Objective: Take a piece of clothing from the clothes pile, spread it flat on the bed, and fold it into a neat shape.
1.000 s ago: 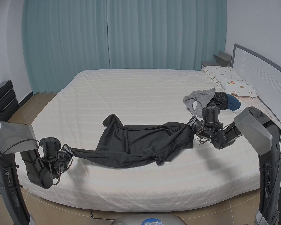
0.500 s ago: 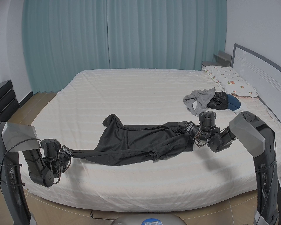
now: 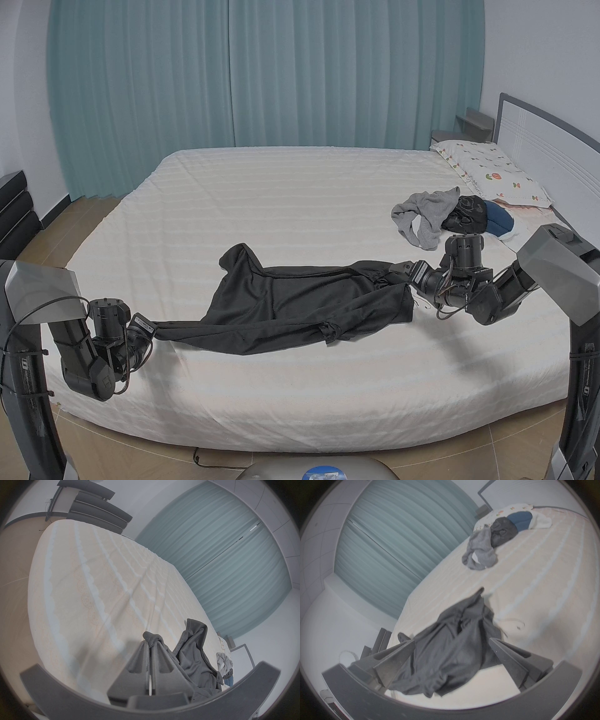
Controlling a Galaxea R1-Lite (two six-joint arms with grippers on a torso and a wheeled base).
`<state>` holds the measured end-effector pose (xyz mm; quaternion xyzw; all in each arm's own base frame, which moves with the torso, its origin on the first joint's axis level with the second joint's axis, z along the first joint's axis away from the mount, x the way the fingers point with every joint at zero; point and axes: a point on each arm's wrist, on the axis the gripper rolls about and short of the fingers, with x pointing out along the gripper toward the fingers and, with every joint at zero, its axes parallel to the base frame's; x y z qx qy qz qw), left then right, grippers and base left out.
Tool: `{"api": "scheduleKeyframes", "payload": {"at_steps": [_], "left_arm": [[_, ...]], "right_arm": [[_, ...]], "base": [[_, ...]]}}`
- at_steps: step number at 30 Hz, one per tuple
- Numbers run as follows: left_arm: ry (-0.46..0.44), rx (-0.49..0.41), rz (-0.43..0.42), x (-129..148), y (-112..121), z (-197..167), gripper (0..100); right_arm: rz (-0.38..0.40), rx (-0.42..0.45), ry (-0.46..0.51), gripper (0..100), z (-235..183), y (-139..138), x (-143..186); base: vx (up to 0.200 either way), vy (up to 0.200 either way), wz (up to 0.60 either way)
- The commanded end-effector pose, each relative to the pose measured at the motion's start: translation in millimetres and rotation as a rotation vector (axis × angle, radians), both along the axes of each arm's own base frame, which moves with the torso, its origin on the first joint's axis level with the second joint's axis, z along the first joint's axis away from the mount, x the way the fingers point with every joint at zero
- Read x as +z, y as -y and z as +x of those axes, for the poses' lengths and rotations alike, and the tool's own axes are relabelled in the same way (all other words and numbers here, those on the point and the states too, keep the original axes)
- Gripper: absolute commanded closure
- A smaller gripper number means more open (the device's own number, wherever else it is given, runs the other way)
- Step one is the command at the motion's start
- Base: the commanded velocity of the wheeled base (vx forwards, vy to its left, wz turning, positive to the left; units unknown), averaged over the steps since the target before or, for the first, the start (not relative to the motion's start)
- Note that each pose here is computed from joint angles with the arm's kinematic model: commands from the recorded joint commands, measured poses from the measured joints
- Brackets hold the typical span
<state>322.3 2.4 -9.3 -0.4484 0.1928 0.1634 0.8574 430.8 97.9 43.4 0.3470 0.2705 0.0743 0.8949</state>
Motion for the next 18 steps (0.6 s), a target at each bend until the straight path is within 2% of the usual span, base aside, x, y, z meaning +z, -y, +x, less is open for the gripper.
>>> {"api": "scheduleKeyframes", "payload": {"at_steps": [1,3,5,6,11,18], "left_arm": [[0.000,-0.002,0.000,1,0,-1,100],[-0.003,-0.003,0.000,0,1,-1,100],[-0.004,-0.003,0.000,0,1,-2,100],[-0.007,-0.006,-0.001,0,1,-2,100],[-0.006,-0.006,-0.001,0,1,-2,100],[-0.009,-0.007,-0.002,-1,1,-2,100]], "right_arm": [[0.006,0.108,-0.083,0,-41,-24,-3],[0.006,0.126,-0.136,0,-51,-31,-15],[0.007,0.128,-0.138,0,-51,-32,-16],[0.030,0.139,-0.196,0,-60,-43,-28],[0.069,0.182,-0.251,0,-67,-61,-39],[0.065,0.200,-0.243,0,-60,-70,-45]], "base": [[0.000,0.000,0.00],[0.000,0.000,0.00],[0.000,0.000,0.00],[0.000,0.000,0.00],[0.000,0.000,0.00],[0.000,0.000,0.00]]}}
